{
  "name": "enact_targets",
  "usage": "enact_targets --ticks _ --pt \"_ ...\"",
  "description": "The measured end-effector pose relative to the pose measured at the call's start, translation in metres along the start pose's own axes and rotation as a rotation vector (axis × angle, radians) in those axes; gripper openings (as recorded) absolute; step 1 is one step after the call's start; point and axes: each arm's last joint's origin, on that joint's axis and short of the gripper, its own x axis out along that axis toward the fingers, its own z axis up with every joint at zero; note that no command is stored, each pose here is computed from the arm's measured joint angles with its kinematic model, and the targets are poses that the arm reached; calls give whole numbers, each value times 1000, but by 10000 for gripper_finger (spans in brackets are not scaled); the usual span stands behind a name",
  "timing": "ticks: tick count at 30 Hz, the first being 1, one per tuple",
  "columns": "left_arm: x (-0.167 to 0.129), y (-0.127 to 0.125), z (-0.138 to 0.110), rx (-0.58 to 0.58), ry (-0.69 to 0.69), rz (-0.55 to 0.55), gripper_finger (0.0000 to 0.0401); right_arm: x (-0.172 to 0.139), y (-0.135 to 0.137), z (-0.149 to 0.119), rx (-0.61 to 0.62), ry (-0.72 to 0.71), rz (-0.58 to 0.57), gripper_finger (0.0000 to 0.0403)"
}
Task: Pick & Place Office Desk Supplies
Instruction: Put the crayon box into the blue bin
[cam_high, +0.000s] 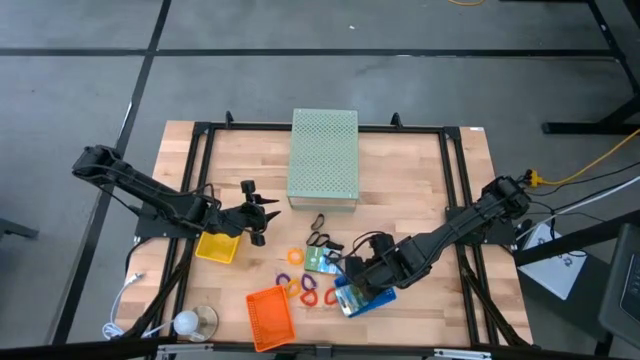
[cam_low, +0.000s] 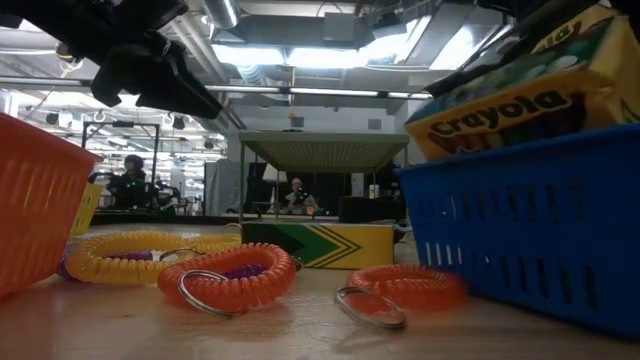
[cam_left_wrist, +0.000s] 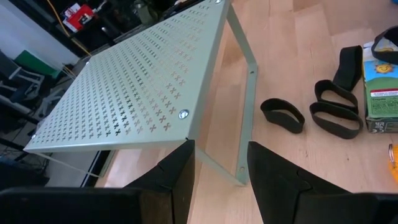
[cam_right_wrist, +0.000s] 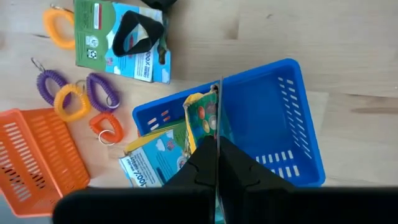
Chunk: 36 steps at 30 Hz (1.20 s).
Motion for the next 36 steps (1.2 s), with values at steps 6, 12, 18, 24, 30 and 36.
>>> enact_targets --ticks 6,12,18,24,30,36 --pt "0 -1 0 0 -5 -40 143 0 0 0 -17 -2 2 2" --pt "0 -1 1 -5 -12 -42 143 0 2 -1 -22 -8 32 2" --pt "0 -1 1 -5 -10 -34 143 10 4 -3 -42 -13 9 2" --pt "0 -1 1 -4 -10 -35 143 21 8 -7 -67 7 4 2" --pt "0 -1 1 -4 -10 -35 143 23 11 -9 -80 20 35 2" --pt "0 -1 1 -4 -10 -35 143 23 12 -8 -85 8 40 2"
